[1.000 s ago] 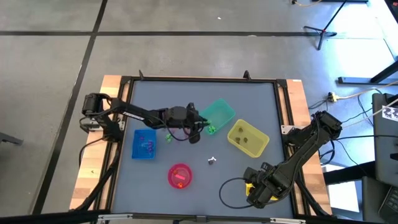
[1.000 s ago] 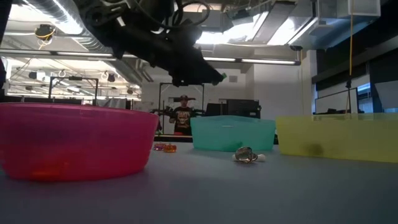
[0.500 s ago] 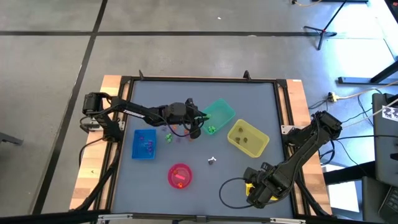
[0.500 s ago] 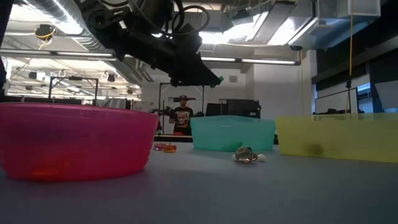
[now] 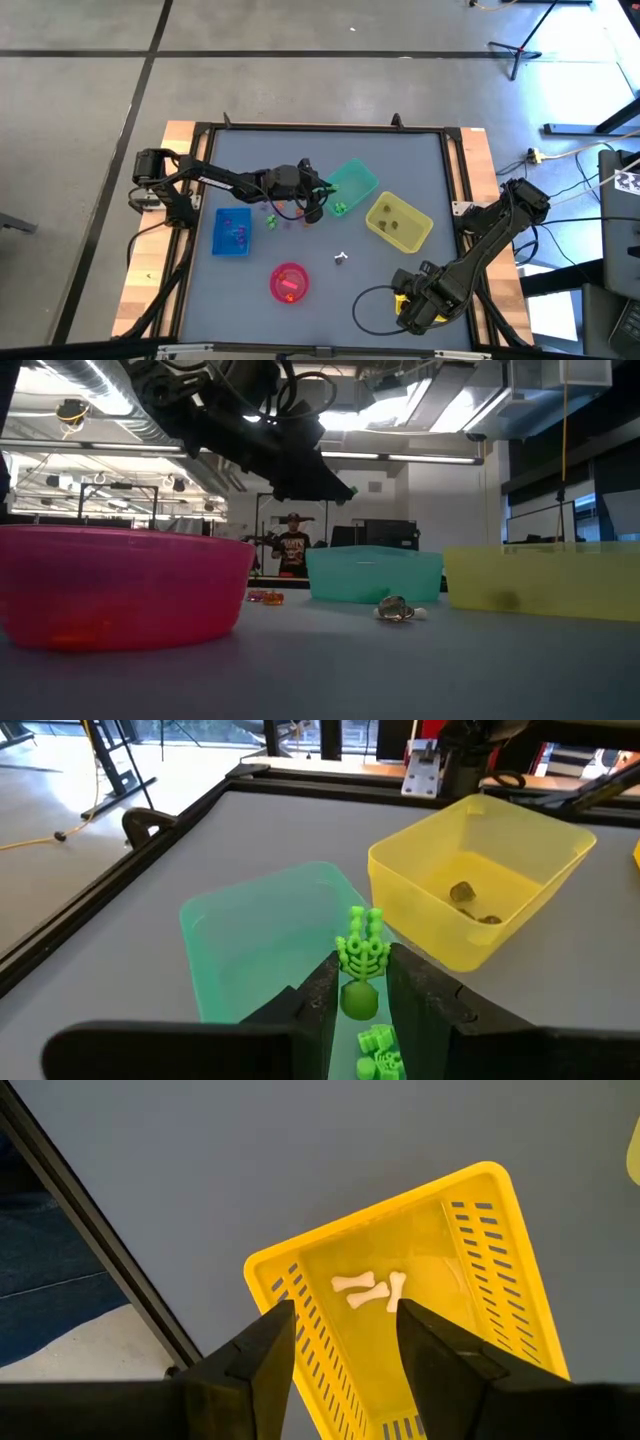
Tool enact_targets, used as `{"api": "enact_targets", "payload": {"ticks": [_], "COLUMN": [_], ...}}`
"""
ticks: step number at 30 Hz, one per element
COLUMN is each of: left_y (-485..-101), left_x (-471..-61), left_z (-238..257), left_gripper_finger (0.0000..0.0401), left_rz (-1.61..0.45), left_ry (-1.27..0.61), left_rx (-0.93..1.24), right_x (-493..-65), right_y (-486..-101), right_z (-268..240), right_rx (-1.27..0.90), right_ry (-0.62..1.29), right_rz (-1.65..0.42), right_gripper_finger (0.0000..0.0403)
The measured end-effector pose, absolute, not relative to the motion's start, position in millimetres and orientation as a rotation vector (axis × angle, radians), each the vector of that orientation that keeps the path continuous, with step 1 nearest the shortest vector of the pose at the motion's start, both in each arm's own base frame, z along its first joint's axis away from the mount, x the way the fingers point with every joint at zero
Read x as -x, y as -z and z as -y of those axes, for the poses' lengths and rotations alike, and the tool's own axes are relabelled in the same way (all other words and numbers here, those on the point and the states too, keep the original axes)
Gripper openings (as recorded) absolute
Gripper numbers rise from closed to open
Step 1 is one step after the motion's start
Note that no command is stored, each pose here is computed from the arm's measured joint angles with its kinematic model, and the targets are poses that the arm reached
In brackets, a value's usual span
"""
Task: Sort Halloween decoration
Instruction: Put the green skeleton toy into the green bin, then put the orange pumpkin toy into the pink bowl
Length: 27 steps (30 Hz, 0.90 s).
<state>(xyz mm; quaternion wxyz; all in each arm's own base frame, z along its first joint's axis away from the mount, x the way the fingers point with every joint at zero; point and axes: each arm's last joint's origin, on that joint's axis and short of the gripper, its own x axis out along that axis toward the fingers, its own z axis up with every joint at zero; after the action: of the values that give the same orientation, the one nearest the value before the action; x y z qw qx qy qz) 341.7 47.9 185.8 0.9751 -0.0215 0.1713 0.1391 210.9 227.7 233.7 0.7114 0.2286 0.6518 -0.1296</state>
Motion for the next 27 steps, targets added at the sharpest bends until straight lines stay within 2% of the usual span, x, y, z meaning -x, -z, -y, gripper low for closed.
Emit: {"api": "enact_targets", "payload": {"ticks": [3, 12, 17, 22, 27], "left_y": [-185.5, -185.5, -185.3, -184.7, -184.7], "left_x": [-341.5, -341.3, -341.2, -341.2, -341.6], "left_z": [-47.9, -48.8, -48.6, -48.1, -44.8], "left_gripper_finger": [0.0085, 0.0177, 0.0212, 0.0229, 0.0228], "left_rz": [-0.35, -0.349, -0.347, -0.354, -0.354], "left_ry": [-0.281, -0.313, -0.316, -0.301, -0.29], "left_rx": [0.043, 0.04, 0.065, 0.067, 0.066], "right_x": [-211.0, -210.9, -210.9, -210.9, -210.9], "right_y": [-233.7, -233.7, -233.7, -233.7, -233.7], "right_z": [-227.6, -227.6, -227.7, -227.6, -227.7], "right_rx": [-0.507, -0.507, -0.507, -0.507, -0.507], "right_ry": [0.288, 0.288, 0.287, 0.288, 0.287], "right_rz": [-1.445, -1.445, -1.446, -1.445, -1.446], "right_gripper_finger": [0.0172, 0.0172, 0.0172, 0.0172, 0.0172]}}
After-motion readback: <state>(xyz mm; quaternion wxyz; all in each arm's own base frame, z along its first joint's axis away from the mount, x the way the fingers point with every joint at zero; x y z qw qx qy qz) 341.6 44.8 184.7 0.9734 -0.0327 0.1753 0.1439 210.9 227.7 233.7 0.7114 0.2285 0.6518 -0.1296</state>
